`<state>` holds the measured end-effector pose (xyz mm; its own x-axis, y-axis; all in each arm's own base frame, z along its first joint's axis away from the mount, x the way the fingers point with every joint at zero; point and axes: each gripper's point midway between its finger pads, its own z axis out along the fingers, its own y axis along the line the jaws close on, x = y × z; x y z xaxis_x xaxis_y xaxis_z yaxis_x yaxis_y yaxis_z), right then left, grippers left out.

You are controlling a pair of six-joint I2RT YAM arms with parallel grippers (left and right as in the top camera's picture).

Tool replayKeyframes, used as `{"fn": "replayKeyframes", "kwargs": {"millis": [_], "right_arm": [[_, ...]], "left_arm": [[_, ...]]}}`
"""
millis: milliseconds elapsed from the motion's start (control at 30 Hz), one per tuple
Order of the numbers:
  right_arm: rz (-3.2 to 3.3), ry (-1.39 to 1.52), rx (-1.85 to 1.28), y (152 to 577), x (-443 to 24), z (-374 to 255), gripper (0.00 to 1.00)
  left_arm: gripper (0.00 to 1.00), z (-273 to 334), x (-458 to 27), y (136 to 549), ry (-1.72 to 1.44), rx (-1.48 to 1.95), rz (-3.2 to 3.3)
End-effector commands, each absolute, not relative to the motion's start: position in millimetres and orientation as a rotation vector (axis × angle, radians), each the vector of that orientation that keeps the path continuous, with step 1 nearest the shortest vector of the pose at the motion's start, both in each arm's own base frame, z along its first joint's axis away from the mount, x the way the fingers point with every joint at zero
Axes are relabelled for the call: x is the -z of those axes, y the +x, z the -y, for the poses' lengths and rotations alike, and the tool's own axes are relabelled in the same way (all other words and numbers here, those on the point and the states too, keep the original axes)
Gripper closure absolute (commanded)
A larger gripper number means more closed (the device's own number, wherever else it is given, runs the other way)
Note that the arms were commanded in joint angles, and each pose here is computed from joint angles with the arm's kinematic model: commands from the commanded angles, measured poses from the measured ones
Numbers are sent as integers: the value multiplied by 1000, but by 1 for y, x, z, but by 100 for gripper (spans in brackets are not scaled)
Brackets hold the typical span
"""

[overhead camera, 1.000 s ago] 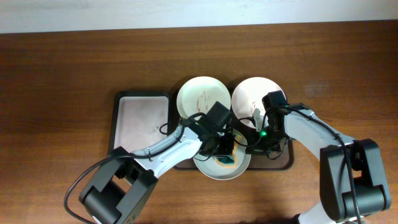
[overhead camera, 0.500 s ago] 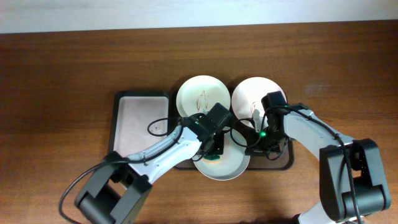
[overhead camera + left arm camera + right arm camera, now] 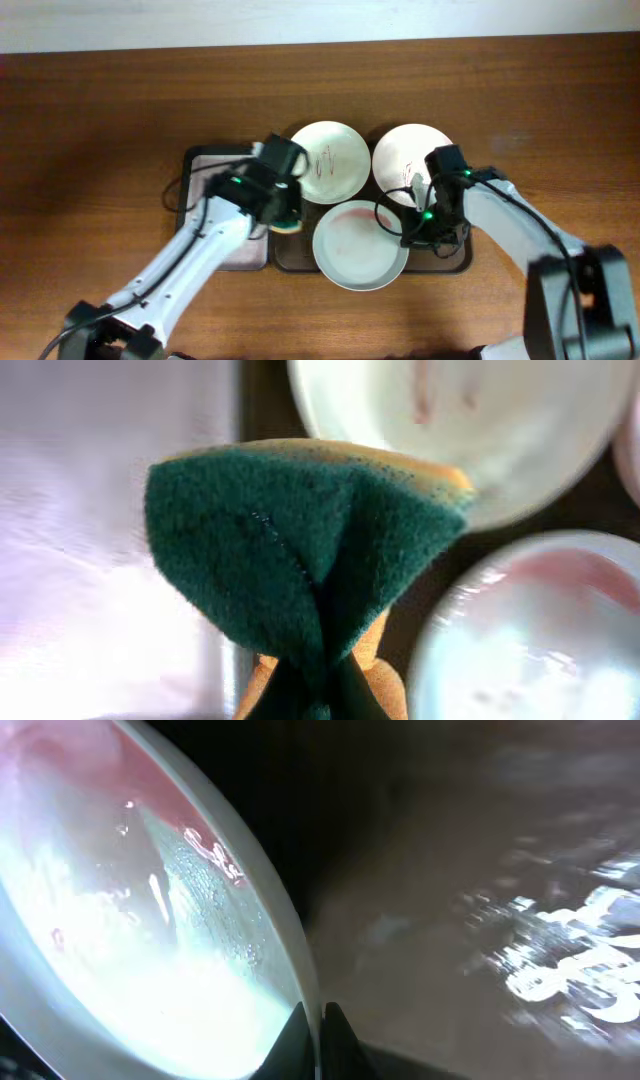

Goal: Clean dirty plates on tray and stack at the side

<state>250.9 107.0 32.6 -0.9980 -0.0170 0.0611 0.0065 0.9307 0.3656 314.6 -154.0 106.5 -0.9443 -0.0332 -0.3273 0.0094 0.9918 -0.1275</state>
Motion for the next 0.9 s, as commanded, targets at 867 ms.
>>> {"fn": "replayKeyframes", "kwargs": {"millis": [867], "right_arm": [[3705, 643, -1604, 291, -251, -104, 96]], "left_arm": [[100, 43, -57, 343, -57, 223, -2939]]}}
